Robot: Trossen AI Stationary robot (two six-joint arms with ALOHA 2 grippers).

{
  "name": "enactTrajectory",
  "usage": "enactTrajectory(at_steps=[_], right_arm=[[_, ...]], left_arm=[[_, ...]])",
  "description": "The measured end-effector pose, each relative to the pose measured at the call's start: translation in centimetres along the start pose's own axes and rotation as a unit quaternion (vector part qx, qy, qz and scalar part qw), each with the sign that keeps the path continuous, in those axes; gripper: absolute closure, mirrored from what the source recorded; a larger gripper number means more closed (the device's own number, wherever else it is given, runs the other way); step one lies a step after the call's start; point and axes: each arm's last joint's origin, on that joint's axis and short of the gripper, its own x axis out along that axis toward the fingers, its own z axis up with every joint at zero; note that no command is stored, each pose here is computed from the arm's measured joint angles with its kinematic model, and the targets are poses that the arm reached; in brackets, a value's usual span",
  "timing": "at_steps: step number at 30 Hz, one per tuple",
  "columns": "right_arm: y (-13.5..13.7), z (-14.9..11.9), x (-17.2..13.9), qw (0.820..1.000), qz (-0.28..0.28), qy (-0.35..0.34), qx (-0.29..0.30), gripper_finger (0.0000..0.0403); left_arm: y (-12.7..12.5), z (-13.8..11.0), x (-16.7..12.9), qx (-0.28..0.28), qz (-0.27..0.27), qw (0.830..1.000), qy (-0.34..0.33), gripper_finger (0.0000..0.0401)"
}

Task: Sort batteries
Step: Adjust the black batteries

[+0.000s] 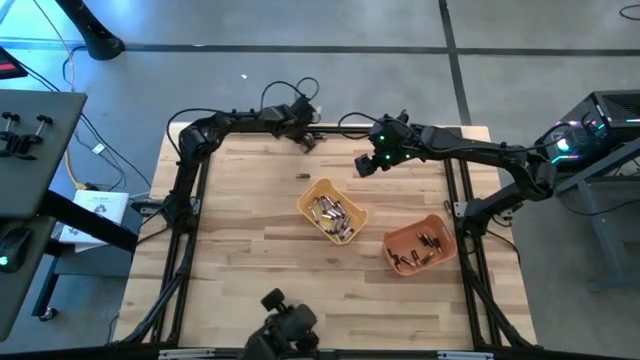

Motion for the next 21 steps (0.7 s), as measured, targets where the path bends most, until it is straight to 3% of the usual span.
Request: enactTrajectory(at_steps=[2, 5, 7, 12, 17, 19, 21], right_arm=[[0.1, -0.1, 0.0, 1.0, 0.002, 0.001, -0.001, 0.0174], [0.2, -0.2, 0.0, 1.0, 0.011, 0.009, -0.003, 0.0174], [0.3, -0.2, 0.0, 1.0, 0.014, 0.013, -0.004, 0.0174], [0.3, -0.3, 0.0, 1.0, 0.014, 0.013, -0.008, 0.0174], [0.3, -0.2, 0.0, 1.0, 0.012, 0.007, -0.009, 0.0174], [0.2, -0.1, 0.0, 1.0, 0.013, 0.005, -0.009, 0.0174], [0.2, 0.0, 0.0, 1.0, 0.014, 0.002, -0.008, 0.0174]], left_arm=[[-0.9, 1.3, -0.3, -0.005, -0.029, 0.998, -0.059, 0.0401], [-2.1, 2.0, -1.2, -0.009, -0.056, 0.994, -0.089, 0.0401], [-2.7, 1.5, -1.1, -0.015, -0.039, 0.997, -0.064, 0.0401], [-3.9, 0.9, -1.7, -0.043, -0.102, 0.993, -0.03, 0.0401], [-2.4, 1.9, -5.0, -0.072, -0.076, 0.993, -0.057, 0.0401], [-1.3, 2.3, -7.2, -0.063, -0.069, 0.993, -0.073, 0.0401], [-0.7, 1.6, -8.7, -0.034, -0.071, 0.996, -0.04, 0.0401]])
